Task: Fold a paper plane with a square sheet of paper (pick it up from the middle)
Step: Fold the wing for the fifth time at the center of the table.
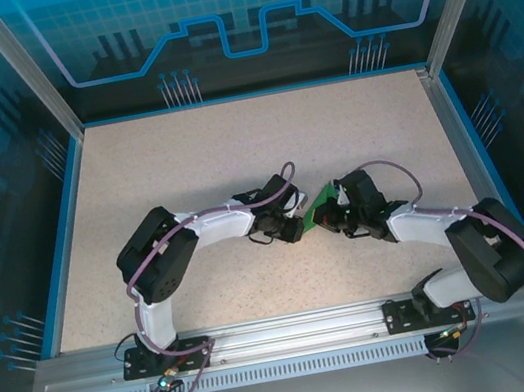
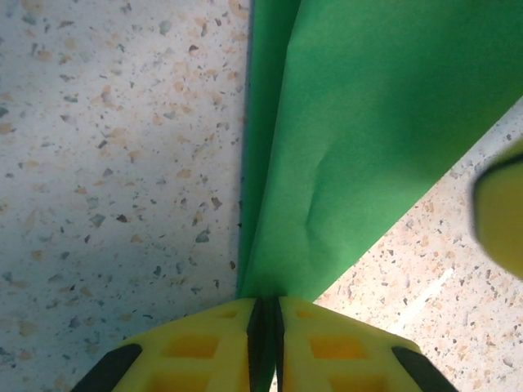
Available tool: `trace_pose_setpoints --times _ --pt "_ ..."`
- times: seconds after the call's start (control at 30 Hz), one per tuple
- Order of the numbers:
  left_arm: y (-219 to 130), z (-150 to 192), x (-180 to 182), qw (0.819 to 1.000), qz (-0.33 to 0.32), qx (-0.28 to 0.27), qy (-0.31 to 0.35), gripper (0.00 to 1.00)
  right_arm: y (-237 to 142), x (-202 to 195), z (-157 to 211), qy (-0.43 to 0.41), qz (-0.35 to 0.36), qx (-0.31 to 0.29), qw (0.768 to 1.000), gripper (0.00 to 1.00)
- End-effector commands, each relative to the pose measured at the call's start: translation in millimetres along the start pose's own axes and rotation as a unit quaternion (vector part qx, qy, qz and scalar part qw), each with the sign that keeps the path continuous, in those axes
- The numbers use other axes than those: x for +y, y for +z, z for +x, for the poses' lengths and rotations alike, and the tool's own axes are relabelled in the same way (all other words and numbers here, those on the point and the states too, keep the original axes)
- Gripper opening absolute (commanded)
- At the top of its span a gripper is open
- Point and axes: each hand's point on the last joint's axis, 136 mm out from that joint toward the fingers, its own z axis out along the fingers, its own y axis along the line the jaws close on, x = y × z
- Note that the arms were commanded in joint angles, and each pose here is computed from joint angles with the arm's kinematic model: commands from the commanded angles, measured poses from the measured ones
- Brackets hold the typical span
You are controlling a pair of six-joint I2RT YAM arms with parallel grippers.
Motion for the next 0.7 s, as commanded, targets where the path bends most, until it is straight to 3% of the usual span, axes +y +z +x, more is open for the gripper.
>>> trace_pose_setpoints --times 0.0,0.67 --pt "16.2 35.5 13.6 0.998 -0.017 0.051 -0.013 0.17 7.0 5.6 -8.0 0.003 -0.011 -0.021 1.000 0.02" --pt "17.6 39.2 14.3 0.998 -0.015 0.055 -0.008 0.18 25.8 -31.8 -14.6 -0.036 0.091 0.005 0.995 0.01"
